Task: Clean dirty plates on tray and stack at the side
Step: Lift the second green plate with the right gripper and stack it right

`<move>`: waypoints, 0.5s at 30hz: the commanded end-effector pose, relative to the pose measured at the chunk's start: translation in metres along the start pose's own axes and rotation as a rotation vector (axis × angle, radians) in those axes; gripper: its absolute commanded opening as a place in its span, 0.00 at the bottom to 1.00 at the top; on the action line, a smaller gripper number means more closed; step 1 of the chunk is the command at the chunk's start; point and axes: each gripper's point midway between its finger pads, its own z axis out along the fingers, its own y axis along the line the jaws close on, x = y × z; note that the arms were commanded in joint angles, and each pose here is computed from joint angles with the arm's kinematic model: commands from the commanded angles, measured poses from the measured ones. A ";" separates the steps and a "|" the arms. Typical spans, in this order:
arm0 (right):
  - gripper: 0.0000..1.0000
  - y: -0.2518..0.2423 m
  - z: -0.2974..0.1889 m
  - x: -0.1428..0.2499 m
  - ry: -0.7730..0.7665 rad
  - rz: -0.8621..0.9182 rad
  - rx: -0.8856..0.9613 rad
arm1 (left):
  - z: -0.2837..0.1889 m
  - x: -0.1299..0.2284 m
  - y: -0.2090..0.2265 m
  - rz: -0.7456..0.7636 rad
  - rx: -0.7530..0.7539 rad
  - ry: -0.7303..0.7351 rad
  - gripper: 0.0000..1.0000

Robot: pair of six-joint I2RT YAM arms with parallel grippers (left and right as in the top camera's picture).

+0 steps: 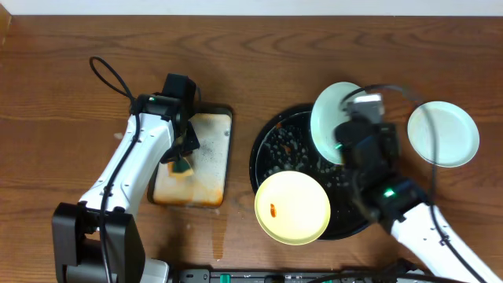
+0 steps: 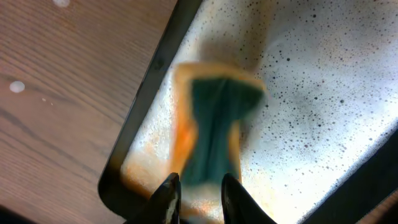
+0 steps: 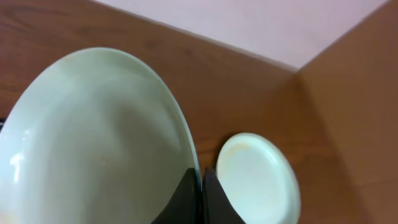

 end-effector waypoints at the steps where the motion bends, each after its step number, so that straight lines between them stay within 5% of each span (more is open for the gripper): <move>1: 0.01 -0.010 0.012 -0.003 0.048 0.241 -0.138 | -0.004 -0.001 0.002 0.003 0.007 -0.015 0.24; 8: 0.01 -0.097 0.054 0.045 0.218 0.645 -0.138 | -0.004 -0.002 0.002 0.002 0.009 -0.019 0.24; 15: 0.01 -0.184 0.074 0.112 0.324 0.993 0.067 | -0.004 -0.002 0.002 0.002 0.009 -0.019 0.24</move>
